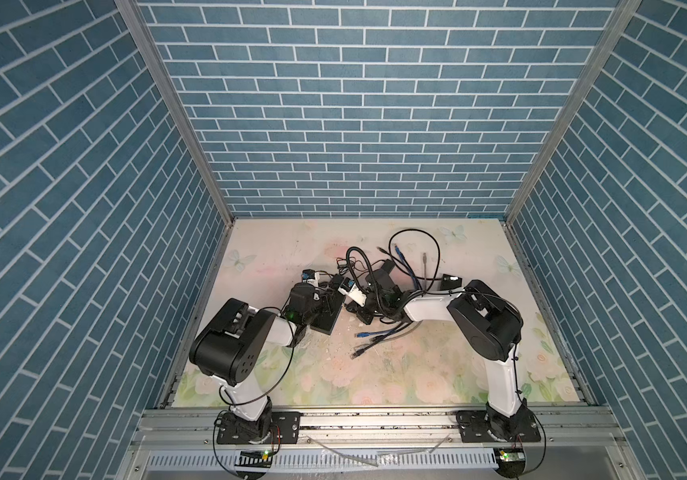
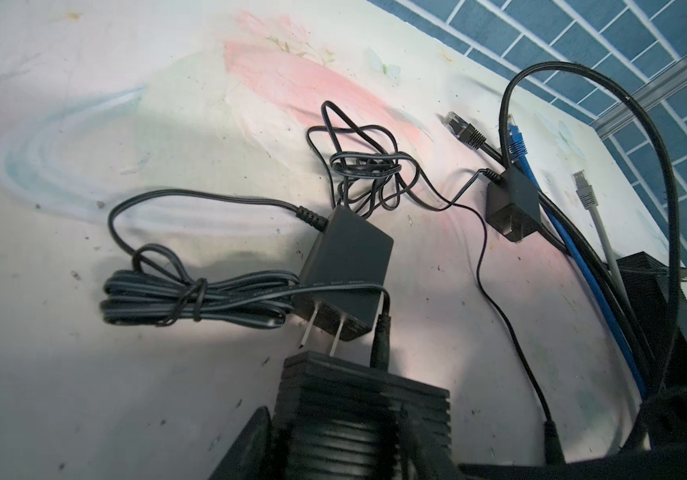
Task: Insert the plug into the switch port
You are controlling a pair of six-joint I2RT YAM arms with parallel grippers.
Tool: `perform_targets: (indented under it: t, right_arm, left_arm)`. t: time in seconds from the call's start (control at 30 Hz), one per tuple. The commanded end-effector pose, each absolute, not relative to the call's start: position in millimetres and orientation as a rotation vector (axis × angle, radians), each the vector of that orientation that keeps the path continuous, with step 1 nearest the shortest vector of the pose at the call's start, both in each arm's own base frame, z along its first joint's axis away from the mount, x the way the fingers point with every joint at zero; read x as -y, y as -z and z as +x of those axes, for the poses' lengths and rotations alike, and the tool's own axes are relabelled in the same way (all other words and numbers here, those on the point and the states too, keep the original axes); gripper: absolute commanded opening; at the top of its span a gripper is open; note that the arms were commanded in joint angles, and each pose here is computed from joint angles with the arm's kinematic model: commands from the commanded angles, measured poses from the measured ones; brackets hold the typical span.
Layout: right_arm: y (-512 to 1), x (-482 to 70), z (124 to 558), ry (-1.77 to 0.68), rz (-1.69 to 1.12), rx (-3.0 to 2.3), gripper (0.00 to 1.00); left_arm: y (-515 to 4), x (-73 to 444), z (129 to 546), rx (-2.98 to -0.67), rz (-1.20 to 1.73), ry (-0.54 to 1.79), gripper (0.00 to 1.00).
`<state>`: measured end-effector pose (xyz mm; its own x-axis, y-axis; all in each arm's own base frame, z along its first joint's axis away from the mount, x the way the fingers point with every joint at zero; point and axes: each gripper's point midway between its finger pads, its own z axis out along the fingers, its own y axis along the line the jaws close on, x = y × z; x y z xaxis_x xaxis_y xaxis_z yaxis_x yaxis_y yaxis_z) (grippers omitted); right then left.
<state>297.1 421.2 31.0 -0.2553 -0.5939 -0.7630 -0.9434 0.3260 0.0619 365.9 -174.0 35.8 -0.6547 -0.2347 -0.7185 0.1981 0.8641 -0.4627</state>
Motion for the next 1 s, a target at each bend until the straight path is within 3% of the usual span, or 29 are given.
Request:
perform_targets:
  t: [0.0,0.6,0.83,0.97]
  right_arm:
    - [-90.0,-491.0,285.6,-0.881,-1.388,-1.629,0.0]
    - [-131.5,-530.6,282.5,-0.964,-1.432,-1.438,0.0]
    - [-106.5,-512.5,273.6,-0.965,-1.421,-1.579,0.0]
    - [-90.9,-492.6,262.5,-0.948,-1.42,-1.646,0.0]
  left_arm:
    - [-21.4,253.9,288.1,-2.317,0.29,1.096,0.49]
    - [-24.4,274.7,267.0,-2.303,0.404,1.183,0.48]
    - [-24.1,263.5,268.6,-2.314,0.353,1.124,0.5]
    - [-27.9,248.1,273.6,-2.31,0.315,1.034,0.57]
